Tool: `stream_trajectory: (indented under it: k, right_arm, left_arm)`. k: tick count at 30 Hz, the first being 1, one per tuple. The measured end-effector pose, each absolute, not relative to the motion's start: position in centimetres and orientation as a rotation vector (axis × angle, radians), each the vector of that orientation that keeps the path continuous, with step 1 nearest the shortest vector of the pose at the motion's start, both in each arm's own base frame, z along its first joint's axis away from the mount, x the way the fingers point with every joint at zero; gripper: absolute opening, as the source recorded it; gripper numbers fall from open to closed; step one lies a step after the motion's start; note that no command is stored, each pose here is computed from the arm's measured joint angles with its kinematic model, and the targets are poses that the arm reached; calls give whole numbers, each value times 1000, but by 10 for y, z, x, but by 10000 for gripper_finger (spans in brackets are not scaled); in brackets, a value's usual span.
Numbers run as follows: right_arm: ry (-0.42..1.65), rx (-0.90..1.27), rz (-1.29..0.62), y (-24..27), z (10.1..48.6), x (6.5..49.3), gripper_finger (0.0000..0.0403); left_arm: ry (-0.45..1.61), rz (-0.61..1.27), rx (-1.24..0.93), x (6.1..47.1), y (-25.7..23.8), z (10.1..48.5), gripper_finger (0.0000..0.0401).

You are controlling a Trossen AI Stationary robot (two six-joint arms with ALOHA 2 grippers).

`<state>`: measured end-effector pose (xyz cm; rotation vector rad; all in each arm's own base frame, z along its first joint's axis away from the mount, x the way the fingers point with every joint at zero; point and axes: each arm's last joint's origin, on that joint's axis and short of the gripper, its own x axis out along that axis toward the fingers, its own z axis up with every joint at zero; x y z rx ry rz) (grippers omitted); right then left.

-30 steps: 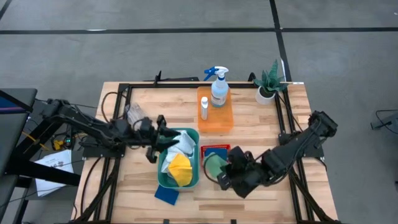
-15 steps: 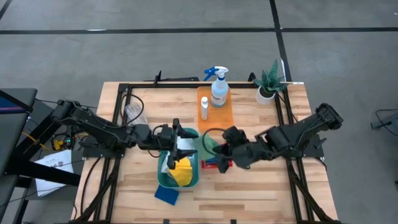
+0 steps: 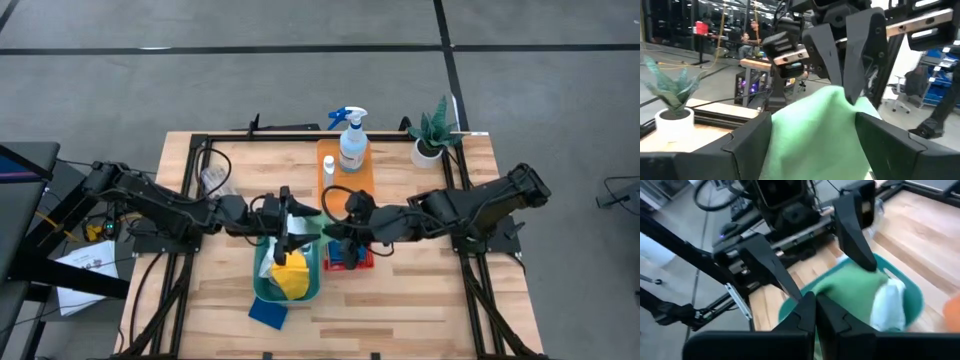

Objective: Pick & Place Kitchen Items
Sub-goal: Put the green towel into the green bin

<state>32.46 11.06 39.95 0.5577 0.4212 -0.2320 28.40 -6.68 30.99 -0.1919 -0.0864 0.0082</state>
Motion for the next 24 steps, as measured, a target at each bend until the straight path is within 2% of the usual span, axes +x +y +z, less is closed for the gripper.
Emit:
stream_trajectory:
  k: [15,19,24]
  right_arm:
    - [324,562,-190,100,410,333,0]
    - [323,563,-196,98,409,334,0]
    - [327,561,-198,98,409,334,0]
  left_arm:
    - [-85,-30,-217,284,-68,310,275]
    - [-85,-30,-218,284,-68,310,246]
    - [-85,-30,-218,284,-68,310,178]
